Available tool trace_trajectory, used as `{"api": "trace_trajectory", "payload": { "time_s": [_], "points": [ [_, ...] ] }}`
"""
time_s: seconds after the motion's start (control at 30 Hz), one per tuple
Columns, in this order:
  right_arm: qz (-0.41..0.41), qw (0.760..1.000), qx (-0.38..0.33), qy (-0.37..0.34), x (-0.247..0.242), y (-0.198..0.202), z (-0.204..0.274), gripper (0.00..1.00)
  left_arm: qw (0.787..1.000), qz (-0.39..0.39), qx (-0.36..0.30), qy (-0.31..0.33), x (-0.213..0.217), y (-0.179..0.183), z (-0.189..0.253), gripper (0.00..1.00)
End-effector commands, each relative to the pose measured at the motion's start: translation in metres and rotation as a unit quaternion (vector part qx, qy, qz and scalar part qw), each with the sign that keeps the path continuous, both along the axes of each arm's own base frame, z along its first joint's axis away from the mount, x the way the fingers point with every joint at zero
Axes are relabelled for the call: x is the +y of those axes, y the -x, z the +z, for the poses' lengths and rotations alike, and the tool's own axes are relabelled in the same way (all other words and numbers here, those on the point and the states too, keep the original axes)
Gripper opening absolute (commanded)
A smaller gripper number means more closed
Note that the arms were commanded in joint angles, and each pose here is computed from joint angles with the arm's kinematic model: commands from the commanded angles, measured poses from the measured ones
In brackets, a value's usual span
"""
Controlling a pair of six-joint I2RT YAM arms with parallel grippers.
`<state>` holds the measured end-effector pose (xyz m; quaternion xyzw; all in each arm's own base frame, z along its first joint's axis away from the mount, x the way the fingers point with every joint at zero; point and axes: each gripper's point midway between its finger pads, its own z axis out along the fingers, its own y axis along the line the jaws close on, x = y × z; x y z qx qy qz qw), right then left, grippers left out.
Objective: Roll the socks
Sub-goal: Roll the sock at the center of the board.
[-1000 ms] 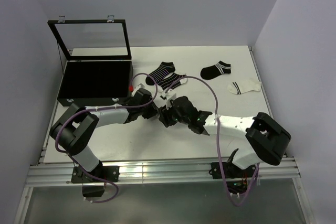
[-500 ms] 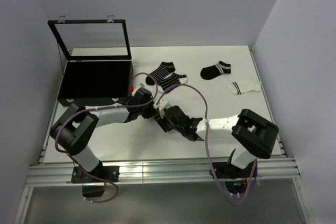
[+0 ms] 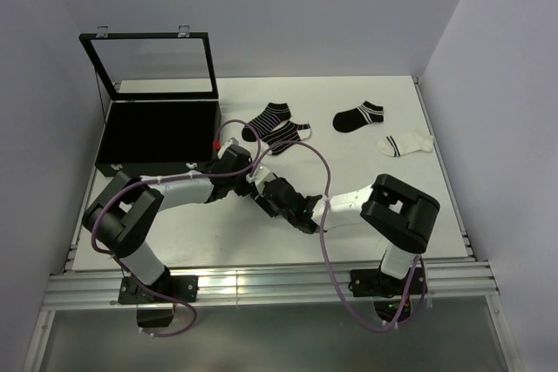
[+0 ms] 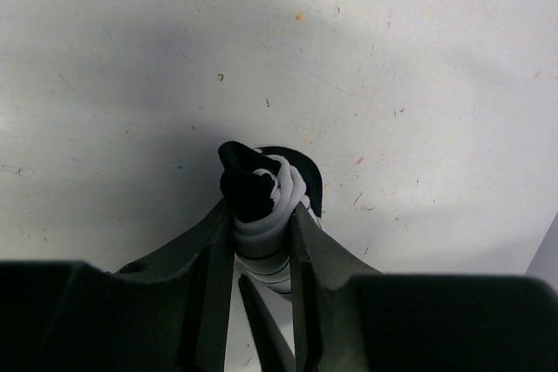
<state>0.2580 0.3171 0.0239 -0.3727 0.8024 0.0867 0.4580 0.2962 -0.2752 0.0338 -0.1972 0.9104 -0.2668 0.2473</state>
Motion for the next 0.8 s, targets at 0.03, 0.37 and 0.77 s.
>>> {"api": "trace_trajectory", "payload": {
  "time_s": [0.03,0.37,0.77],
  "points": [
    [0.001,1.000,0.012,0.012,0.004,0.001,-0.014,0.48,0.999,-0.028,0.033,-0.027,0.006,0.017,-0.019,0.04],
    [0.033,0.994,0.107,-0.020,0.012,0.025,-0.018,0.00,1.000,-0.013,0.005,-0.018,0.009,0.013,-0.003,0.39],
    [0.039,0.953,0.283,-0.100,0.012,0.030,0.000,0.00,0.990,0.094,-0.103,0.014,0.049,0.004,0.046,0.77]
  ]
}}
